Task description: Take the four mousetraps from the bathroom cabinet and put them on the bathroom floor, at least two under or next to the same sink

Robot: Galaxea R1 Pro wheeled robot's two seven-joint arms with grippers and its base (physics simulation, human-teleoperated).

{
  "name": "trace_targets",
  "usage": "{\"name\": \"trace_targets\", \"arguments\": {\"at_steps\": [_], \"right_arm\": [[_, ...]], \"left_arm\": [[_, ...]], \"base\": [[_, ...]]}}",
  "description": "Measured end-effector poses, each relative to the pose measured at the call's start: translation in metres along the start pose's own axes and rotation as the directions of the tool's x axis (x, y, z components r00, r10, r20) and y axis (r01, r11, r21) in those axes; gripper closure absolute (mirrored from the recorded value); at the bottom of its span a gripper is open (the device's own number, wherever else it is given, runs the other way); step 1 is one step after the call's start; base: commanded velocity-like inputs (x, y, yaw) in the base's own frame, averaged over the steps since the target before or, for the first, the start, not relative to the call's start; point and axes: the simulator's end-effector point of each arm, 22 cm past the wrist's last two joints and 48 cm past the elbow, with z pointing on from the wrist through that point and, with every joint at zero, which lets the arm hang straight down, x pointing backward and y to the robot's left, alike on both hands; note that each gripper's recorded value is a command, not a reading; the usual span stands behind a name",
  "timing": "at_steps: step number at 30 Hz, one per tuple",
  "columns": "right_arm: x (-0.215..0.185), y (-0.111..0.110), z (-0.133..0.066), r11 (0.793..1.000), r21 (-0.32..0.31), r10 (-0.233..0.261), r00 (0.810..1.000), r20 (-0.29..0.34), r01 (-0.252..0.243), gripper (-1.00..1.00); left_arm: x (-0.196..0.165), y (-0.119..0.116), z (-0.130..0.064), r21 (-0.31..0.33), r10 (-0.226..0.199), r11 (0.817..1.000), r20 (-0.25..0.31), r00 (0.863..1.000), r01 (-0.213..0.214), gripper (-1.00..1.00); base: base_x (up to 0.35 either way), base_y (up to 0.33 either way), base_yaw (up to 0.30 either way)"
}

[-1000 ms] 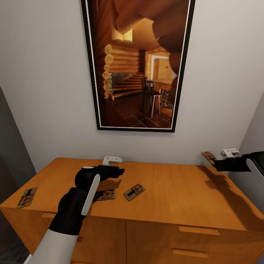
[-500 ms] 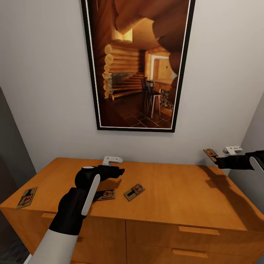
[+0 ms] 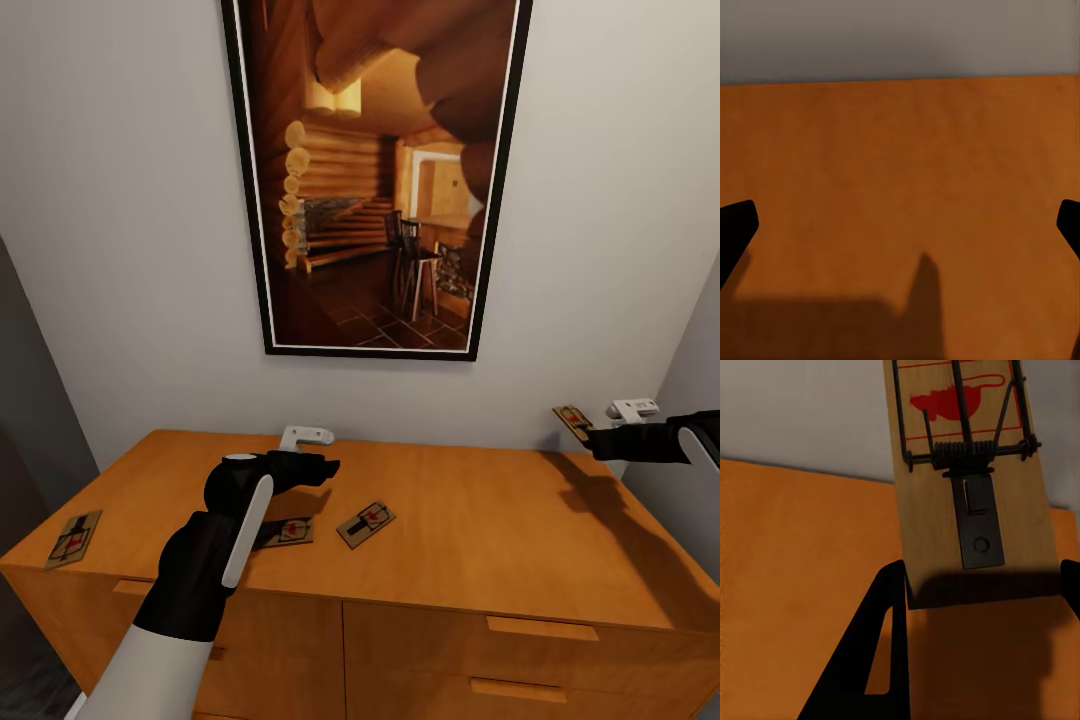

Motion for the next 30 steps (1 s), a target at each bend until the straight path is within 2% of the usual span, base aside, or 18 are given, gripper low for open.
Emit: {"name": "trace_targets", "arguments": {"at_steps": [10, 15, 20, 24, 30], "right_arm": [[0.001, 0.001, 0.001, 1.0, -0.002, 0.001, 1.0, -0.001, -0.001, 1.0], [-0.004, 0.01, -0.003, 1.0, -0.022, -0.021, 1.0, 0.011, 0.021, 1.0], [-0.005, 0.016, -0.003, 0.999, -0.036, -0.025, 1.0, 0.014, 0.025, 1.0], [-0.004, 0.029, 0.002, 0.998, -0.058, -0.035, 0.999, 0.011, 0.035, 1.0], [-0.004, 0.034, 0.003, 0.997, -0.063, -0.042, 0.999, 0.01, 0.043, 1.0]], "left_arm": [[0.0, 0.0, 0.0, 0.0, 0.0, 1.0, 0.0, 1.0, 0.0, -1.0], [-0.013, -0.031, -0.006, 0.067, 0.0, 0.998, 0.039, 0.999, -0.003, -1.0], [-0.019, -0.035, -0.012, 0.067, 0.015, 0.998, 0.059, 0.998, -0.019, -1.0], [-0.004, -0.034, -0.006, 0.063, 0.02, 0.998, 0.029, 0.999, -0.022, -1.0], [0.003, -0.045, -0.005, 0.076, 0.05, 0.996, 0.015, 0.999, -0.051, -1.0]], "base": [[0.0, 0.0, 0.0], [0.0, 0.0, 0.0], [0.0, 0.0, 0.0], [0.0, 0.0, 0.0], [0.0, 0.0, 0.0]]}}
